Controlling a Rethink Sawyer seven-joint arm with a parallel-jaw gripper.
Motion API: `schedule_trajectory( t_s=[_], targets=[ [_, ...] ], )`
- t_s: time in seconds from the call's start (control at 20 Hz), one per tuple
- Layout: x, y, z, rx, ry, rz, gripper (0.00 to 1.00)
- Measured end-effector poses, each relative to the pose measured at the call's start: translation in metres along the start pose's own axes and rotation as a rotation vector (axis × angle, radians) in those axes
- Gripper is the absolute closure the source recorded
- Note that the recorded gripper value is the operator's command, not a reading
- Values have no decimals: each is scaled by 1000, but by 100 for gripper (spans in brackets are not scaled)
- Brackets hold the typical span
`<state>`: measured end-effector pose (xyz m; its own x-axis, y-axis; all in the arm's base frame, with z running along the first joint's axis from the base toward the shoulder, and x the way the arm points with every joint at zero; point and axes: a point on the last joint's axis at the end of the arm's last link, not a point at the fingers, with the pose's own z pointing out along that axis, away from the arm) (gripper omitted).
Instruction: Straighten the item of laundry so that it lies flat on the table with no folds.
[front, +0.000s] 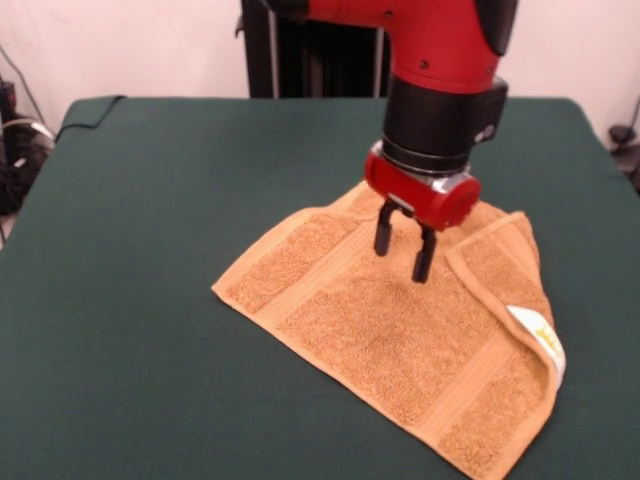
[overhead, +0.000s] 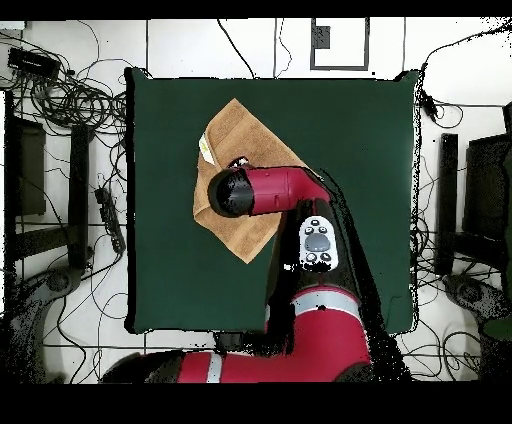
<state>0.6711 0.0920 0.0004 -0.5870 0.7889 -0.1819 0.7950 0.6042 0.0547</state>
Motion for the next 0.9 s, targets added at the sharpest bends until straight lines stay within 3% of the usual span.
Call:
schedule_trajectory(
  t_s=[0.5, 0.9],
  targets=[
    [48, 24, -3, -10, 18, -58, 0],
    [55, 30, -5, -17, 23, -56, 0]
  ],
)
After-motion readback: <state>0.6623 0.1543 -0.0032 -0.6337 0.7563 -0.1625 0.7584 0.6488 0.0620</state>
